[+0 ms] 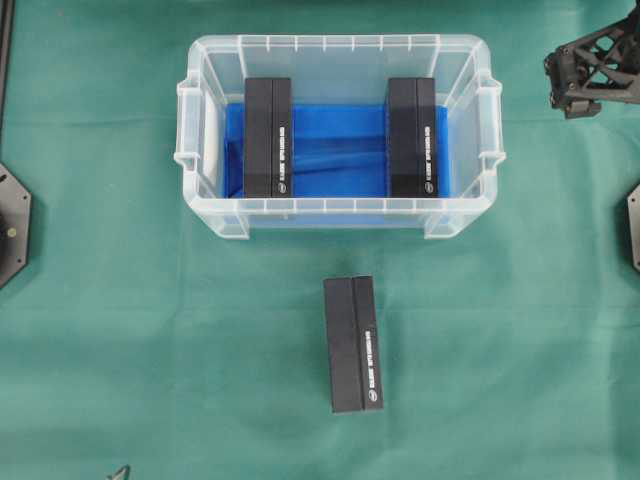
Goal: Take the box out of the case with the right arm.
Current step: 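Move the open right gripper over the left black box in the bin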
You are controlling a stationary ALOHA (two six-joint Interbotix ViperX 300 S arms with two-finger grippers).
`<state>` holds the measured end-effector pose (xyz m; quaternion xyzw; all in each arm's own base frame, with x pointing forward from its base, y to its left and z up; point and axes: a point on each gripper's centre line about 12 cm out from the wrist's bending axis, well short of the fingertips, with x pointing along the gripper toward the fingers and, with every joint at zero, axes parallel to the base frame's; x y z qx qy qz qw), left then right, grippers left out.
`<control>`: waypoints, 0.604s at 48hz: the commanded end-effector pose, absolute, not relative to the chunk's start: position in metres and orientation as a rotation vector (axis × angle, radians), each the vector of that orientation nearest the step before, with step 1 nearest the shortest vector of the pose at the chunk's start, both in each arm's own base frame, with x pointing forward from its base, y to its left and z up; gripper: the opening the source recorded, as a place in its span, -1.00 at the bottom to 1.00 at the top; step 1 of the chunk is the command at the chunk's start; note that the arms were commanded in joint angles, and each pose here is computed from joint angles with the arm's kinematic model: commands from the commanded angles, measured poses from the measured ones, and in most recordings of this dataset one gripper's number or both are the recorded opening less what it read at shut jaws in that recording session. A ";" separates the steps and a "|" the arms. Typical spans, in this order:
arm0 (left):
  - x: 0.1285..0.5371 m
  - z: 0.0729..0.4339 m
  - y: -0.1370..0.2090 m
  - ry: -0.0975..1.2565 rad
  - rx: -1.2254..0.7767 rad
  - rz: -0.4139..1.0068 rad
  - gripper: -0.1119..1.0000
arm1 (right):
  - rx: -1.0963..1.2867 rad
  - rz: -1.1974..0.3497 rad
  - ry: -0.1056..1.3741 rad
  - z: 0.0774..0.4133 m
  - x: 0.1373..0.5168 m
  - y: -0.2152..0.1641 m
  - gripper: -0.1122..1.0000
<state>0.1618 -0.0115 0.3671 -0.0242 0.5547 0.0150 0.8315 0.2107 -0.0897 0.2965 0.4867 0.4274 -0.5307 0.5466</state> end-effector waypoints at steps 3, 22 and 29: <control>0.163 0.372 -0.012 1.162 -0.048 0.031 -0.80 | 1.161 -1.246 0.992 0.302 0.212 -0.090 0.77; 0.164 0.371 -0.012 1.164 -0.048 0.031 -0.80 | 1.167 -1.243 0.992 0.302 0.212 -0.090 0.77; 0.165 0.371 -0.012 1.167 -0.048 0.031 -0.80 | 1.173 -1.239 0.989 0.303 0.213 -0.090 0.77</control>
